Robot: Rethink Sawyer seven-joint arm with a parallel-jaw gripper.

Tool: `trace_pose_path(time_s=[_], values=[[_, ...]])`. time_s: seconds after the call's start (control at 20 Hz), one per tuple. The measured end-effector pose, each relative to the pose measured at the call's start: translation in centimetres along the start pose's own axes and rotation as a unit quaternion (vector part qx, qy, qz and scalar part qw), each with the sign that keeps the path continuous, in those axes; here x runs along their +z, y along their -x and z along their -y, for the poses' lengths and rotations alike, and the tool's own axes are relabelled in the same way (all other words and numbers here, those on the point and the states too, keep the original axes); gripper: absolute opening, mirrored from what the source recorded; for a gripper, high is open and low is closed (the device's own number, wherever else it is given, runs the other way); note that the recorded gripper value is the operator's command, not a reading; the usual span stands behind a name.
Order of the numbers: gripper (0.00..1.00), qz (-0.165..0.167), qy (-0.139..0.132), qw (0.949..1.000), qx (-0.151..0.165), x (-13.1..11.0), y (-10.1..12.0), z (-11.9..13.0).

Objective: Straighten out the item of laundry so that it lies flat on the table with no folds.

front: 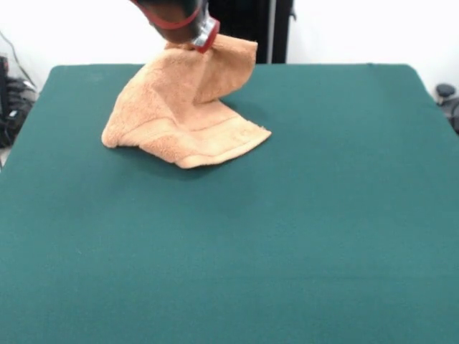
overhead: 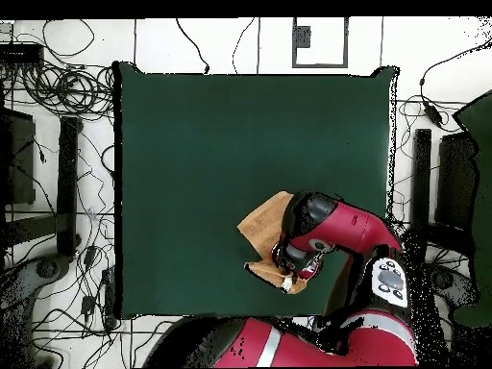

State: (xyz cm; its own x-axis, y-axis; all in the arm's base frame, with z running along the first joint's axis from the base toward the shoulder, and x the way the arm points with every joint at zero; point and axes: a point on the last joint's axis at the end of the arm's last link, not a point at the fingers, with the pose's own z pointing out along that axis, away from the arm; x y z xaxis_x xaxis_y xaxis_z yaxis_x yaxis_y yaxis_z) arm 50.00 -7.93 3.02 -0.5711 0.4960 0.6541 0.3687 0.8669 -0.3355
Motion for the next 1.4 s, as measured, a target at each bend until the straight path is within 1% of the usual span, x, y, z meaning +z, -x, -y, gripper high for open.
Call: trace_pose_path(time_s=[0.15,0.35,0.5,0.85,1.4], values=[[0.0,0.003,-0.012,0.9999,-0.003,0.1,-0.2,0.4],[0.0,0.009,-0.033,0.9994,-0.004,0.2,-0.4,1.5],[0.0,0.019,-0.048,0.9987,-0.002,-0.3,-0.7,2.7],[0.0,0.03,-0.058,0.9979,-0.002,-1.1,-1.0,3.6],[0.0,0.032,-0.072,0.9969,-0.003,-0.8,-0.9,4.3]])
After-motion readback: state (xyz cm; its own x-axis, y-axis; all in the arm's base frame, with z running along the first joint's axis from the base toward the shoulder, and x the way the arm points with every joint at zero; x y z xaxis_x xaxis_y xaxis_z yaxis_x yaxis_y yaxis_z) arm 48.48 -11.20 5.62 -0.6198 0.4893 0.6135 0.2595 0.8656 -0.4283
